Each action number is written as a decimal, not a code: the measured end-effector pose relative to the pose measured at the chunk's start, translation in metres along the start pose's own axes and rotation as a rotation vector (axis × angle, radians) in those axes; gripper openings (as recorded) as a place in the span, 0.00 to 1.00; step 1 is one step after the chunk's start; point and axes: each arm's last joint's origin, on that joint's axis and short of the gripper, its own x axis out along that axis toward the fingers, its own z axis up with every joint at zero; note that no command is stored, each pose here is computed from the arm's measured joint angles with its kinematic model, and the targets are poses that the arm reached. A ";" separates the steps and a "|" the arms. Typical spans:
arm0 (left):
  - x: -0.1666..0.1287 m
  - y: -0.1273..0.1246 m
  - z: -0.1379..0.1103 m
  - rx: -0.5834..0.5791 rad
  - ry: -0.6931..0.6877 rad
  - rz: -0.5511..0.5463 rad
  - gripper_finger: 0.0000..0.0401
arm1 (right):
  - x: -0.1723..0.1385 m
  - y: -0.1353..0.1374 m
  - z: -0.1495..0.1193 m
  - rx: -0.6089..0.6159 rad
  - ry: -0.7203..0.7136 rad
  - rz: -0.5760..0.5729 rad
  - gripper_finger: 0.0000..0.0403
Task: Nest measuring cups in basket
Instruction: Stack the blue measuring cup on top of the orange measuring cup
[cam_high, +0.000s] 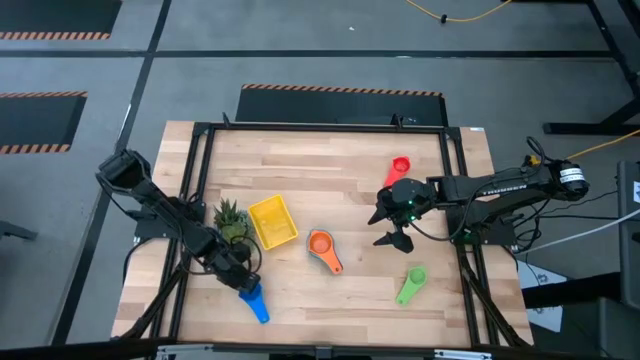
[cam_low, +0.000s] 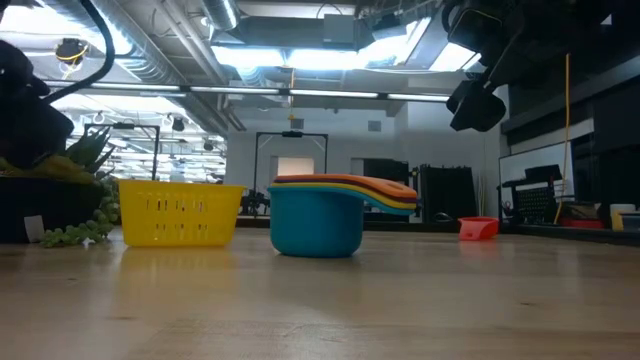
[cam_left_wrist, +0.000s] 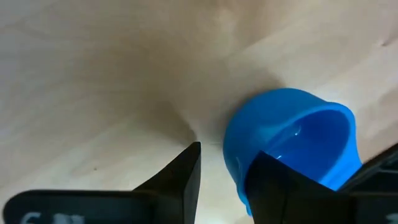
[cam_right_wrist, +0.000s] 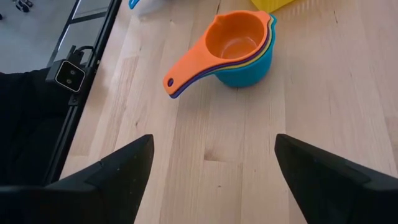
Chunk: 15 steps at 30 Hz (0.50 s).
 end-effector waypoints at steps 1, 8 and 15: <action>0.001 0.000 0.000 0.000 -0.001 0.001 0.25 | 0.000 0.000 0.000 0.001 0.000 0.000 0.84; -0.001 -0.002 0.001 0.036 -0.033 -0.027 0.12 | 0.000 0.000 0.000 0.000 0.000 0.000 0.84; -0.002 -0.014 -0.003 0.050 0.006 -0.158 0.03 | 0.000 0.000 0.000 0.000 -0.001 0.001 0.84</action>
